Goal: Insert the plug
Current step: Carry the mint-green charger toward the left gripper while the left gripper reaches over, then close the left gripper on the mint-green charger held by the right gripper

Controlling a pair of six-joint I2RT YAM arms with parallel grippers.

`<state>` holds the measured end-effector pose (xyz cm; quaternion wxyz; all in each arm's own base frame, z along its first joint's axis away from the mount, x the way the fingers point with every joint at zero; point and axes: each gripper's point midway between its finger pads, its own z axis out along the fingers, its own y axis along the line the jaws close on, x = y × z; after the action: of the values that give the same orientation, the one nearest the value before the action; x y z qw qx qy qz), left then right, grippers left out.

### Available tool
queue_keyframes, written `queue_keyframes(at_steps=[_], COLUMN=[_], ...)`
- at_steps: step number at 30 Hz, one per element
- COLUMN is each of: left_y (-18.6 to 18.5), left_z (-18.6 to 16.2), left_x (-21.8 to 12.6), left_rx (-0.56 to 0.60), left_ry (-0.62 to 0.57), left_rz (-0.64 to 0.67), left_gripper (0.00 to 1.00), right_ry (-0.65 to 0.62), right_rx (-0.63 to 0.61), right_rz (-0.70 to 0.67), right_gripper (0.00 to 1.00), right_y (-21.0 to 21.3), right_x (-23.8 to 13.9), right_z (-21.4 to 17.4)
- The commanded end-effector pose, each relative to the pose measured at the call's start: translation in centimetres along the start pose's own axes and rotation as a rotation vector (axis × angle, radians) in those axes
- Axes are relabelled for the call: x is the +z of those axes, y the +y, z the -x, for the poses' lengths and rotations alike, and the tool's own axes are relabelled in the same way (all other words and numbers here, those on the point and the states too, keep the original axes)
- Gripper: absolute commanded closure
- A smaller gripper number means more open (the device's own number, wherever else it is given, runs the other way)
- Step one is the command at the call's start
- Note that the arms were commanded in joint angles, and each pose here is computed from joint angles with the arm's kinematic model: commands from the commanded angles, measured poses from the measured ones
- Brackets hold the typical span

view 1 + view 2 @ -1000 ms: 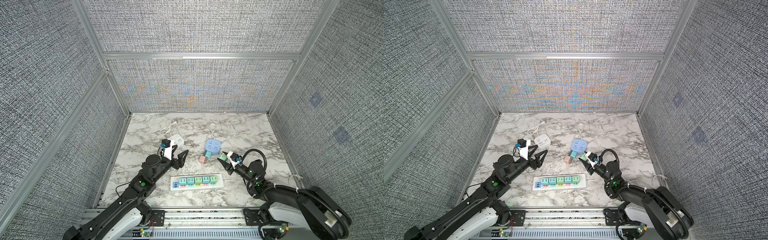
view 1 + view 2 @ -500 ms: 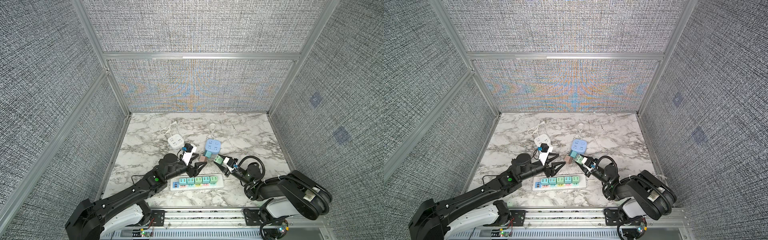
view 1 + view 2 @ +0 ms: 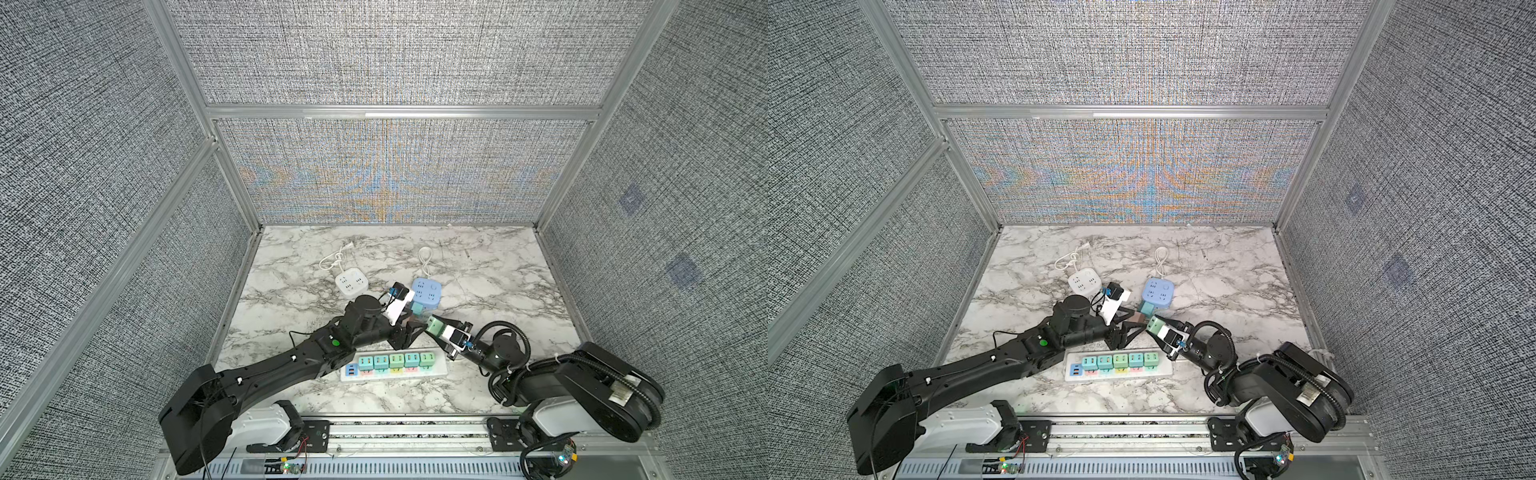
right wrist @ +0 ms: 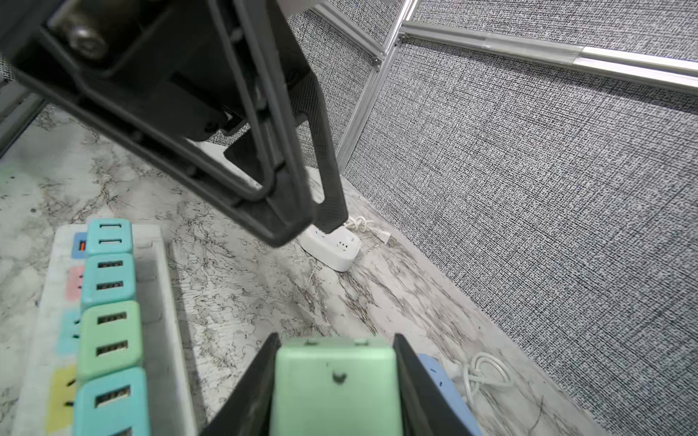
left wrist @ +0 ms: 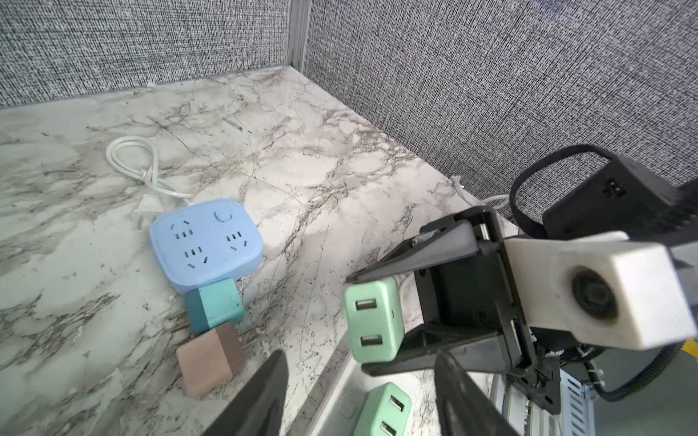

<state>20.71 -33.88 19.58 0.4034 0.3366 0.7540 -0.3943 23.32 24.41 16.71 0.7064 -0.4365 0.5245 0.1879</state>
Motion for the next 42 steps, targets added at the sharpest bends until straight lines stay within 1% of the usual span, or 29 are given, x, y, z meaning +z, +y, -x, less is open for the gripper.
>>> queue_keyframes(at_steps=[1, 6, 13, 18, 30, 35, 38, 42], left_y=[-0.1, -1.1, -0.9, -1.3, -1.8, -1.9, -2.1, -2.4], left_z=[-1.0, -1.1, -1.1, -1.3, -3.0, -3.4, -3.8, -4.3], left_x=[0.1, 0.9, 2.5, 2.9, 3.4, 3.8, 4.1, 4.4], left_rx=[-0.016, -0.030, -0.044, -0.047, -0.058, -0.066, -0.063, -0.066], left_ry=[0.047, 0.074, 0.120, 0.142, 0.212, 0.243, 0.261, 0.284], left_rz=[-0.008, -0.073, -0.084, -0.109, -0.157, -0.173, -0.191, -0.222], left_gripper=[0.37, 0.39, 0.44, 0.48, 0.49, 0.51, 0.55, 0.64], right_ry=[-0.052, -0.055, -0.066, -0.064, -0.068, -0.064, -0.060, -0.062], right_rx=[-0.053, -0.067, -0.082, -0.089, -0.093, -0.099, -0.102, -0.104], right_rz=[-0.015, 0.009, 0.023, 0.020, 0.031, 0.036, 0.034, 0.035], right_gripper=[0.98, 0.98, 0.98, 0.98, 0.98, 0.98, 0.98, 0.98], right_y=[-0.2, 0.4, 1.0, 1.0, 1.3, 1.4, 1.4, 1.4], right_x=[-0.2, 0.0, 0.0, 0.1, 0.2, 0.2, 0.1, 0.1], right_z=[1.4, 1.6, 1.9, 1.9, 2.0, 2.1, 2.1, 2.1])
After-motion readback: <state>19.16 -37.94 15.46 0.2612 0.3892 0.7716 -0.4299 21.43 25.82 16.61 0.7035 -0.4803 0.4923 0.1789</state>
